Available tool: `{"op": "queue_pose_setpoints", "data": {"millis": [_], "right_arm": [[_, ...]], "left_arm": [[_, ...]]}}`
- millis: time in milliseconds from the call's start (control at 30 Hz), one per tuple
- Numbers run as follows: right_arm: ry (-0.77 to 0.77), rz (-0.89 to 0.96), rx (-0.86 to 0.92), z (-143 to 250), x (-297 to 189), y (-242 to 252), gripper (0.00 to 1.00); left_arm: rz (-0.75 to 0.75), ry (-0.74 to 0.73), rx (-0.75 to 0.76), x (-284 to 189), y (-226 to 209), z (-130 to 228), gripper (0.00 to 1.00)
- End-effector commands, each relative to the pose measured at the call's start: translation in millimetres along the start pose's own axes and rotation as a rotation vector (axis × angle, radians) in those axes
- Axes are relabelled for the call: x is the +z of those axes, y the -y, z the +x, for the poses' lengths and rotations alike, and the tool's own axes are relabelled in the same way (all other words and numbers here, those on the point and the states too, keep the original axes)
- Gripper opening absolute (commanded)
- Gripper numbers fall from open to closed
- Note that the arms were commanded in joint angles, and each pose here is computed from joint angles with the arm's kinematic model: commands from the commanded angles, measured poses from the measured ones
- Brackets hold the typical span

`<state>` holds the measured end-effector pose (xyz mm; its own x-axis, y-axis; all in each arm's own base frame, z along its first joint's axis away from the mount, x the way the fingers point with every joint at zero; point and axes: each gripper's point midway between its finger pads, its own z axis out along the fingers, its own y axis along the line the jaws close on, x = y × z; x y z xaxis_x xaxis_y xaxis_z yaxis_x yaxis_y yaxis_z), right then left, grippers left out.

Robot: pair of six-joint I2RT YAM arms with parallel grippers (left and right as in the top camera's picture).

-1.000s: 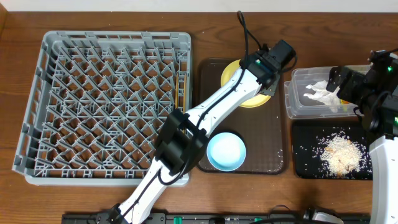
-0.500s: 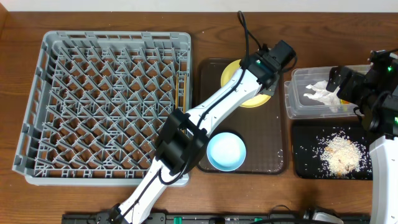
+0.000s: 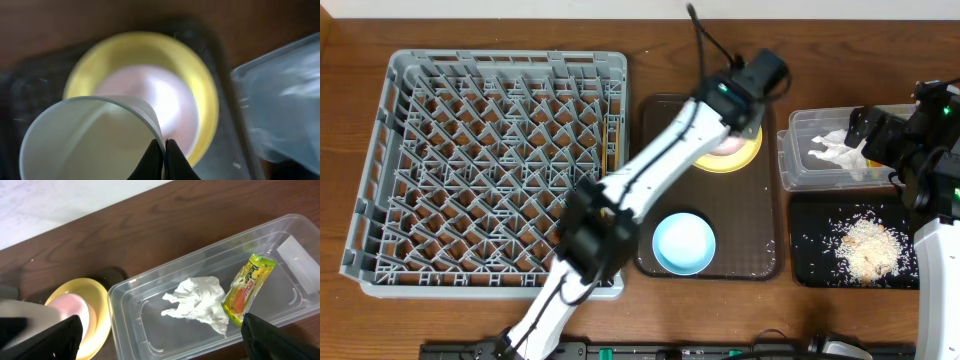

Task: Sort waste into correct bins and load items into the dishwasher rack
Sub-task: 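Lift the white cup and place it upright in the rack's back corner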

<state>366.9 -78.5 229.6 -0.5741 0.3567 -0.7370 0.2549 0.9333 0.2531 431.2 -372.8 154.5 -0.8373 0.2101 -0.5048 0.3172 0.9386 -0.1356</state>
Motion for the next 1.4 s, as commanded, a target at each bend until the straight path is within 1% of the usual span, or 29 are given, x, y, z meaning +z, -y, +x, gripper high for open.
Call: {"op": "queue_pose_setpoints", "data": {"millis": [0,100,233,300,467,600,700,1033,1200,1367], "right_arm": [[0.019,-0.005,-0.012,-7.5,-4.1,-1.4,0.99],[0.019,-0.005,-0.012,-7.5,-4.1,-1.4,0.99],[0.019,-0.005,-0.012,-7.5,-4.1,-1.4,0.99],[0.019,-0.005,-0.012,-7.5,-4.1,-1.4,0.99],[0.019,-0.005,-0.012,-7.5,-4.1,-1.4,0.99],[0.019,-0.005,-0.012,-7.5,-4.1,-1.4,0.99],[0.019,-0.005,-0.012,-7.5,-4.1,-1.4,0.99],[0.019,-0.005,-0.012,-7.5,-4.1,-1.4,0.99],[0.019,-0.005,-0.012,-7.5,-4.1,-1.4,0.99],[0.019,-0.005,-0.012,-7.5,-4.1,-1.4,0.99]], "left_arm": [[0.158,0.139,-0.059,-95.6,-9.1,-47.6,0.06],[0.262,0.160,-0.125,-131.8,-38.2,-64.3,0.06],[0.402,0.109,-0.281,-146.1,-89.9,-73.9,0.06],[0.506,0.065,-0.351,-146.8,-118.1,-75.0,0.06],[0.793,-0.021,-0.488,-144.2,-166.9,-75.9,0.06],[0.963,-0.080,-0.574,-132.3,-193.4,-72.1,0.06],[1.049,-0.119,-0.618,-120.9,-202.5,-68.2,0.06],[1.043,-0.178,-0.687,-78.6,-216.9,-55.2,0.06],[0.987,-0.212,-0.735,-59.0,-224.7,-41.2,0.06],[0.978,-0.250,-0.782,-46.7,-229.7,-27.2,0.06]]}}
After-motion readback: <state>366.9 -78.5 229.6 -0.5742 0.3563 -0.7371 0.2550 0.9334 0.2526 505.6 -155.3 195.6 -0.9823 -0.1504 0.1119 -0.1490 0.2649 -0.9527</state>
